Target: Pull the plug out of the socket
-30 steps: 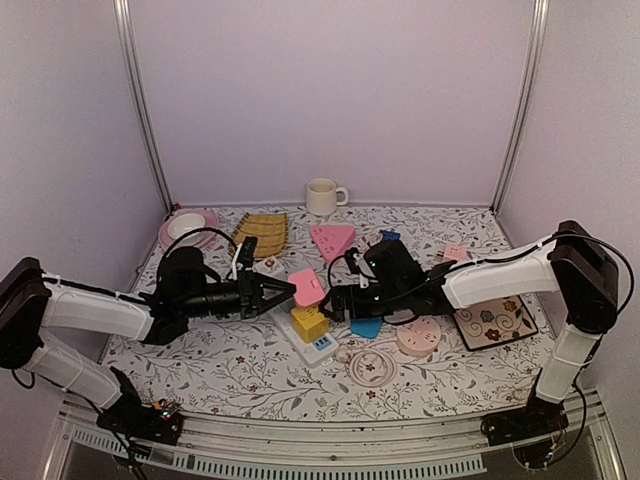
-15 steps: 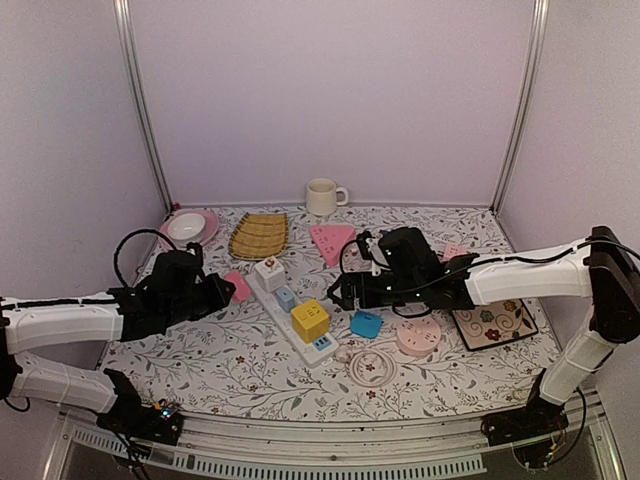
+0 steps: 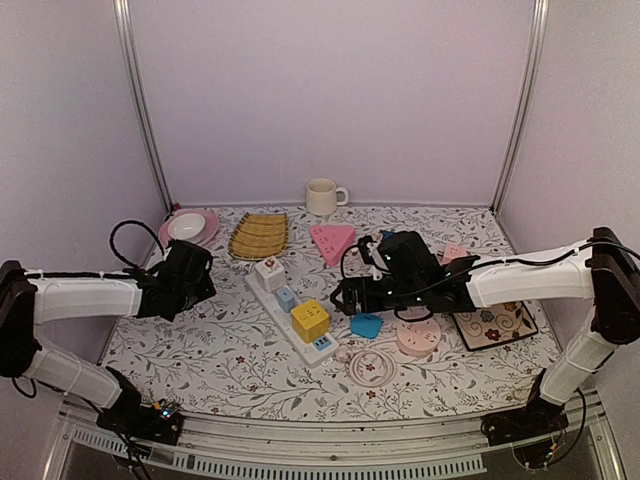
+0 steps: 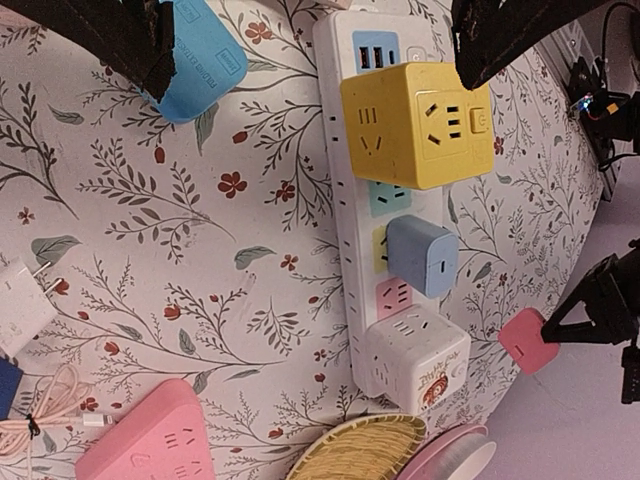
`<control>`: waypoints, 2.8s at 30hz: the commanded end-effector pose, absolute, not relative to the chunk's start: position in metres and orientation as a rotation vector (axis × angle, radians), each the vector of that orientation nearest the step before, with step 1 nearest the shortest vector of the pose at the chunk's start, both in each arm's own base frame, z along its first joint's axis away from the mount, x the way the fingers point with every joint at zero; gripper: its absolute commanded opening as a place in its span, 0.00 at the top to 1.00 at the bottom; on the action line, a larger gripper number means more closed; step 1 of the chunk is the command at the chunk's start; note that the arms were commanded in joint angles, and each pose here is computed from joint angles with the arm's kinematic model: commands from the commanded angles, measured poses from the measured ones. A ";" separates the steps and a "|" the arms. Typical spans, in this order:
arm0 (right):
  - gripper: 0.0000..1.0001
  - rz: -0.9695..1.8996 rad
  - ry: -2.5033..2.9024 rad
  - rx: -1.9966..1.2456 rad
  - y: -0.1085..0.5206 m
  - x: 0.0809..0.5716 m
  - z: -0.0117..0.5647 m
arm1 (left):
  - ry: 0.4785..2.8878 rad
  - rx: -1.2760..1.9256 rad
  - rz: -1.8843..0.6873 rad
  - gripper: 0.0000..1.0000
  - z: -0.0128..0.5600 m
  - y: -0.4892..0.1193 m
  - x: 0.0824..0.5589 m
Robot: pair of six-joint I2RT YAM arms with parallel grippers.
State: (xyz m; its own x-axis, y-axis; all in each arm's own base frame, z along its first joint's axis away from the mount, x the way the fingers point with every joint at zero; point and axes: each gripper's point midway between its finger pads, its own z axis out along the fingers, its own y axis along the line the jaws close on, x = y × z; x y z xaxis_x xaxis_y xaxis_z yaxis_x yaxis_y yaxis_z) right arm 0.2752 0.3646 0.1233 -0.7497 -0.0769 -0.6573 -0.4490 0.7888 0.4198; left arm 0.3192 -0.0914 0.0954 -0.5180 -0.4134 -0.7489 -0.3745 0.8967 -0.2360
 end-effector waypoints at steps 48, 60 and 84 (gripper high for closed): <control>0.00 0.556 2.295 -0.673 0.429 0.252 0.119 | 2.241 -0.183 -0.689 0.57 0.110 -0.194 0.332; 0.04 0.389 2.353 -0.731 0.444 0.256 0.079 | 2.163 0.034 -0.991 0.60 0.141 -0.271 0.316; 0.44 0.345 2.337 -0.731 0.445 0.246 0.088 | 2.276 0.032 -0.949 1.00 0.077 -0.304 0.322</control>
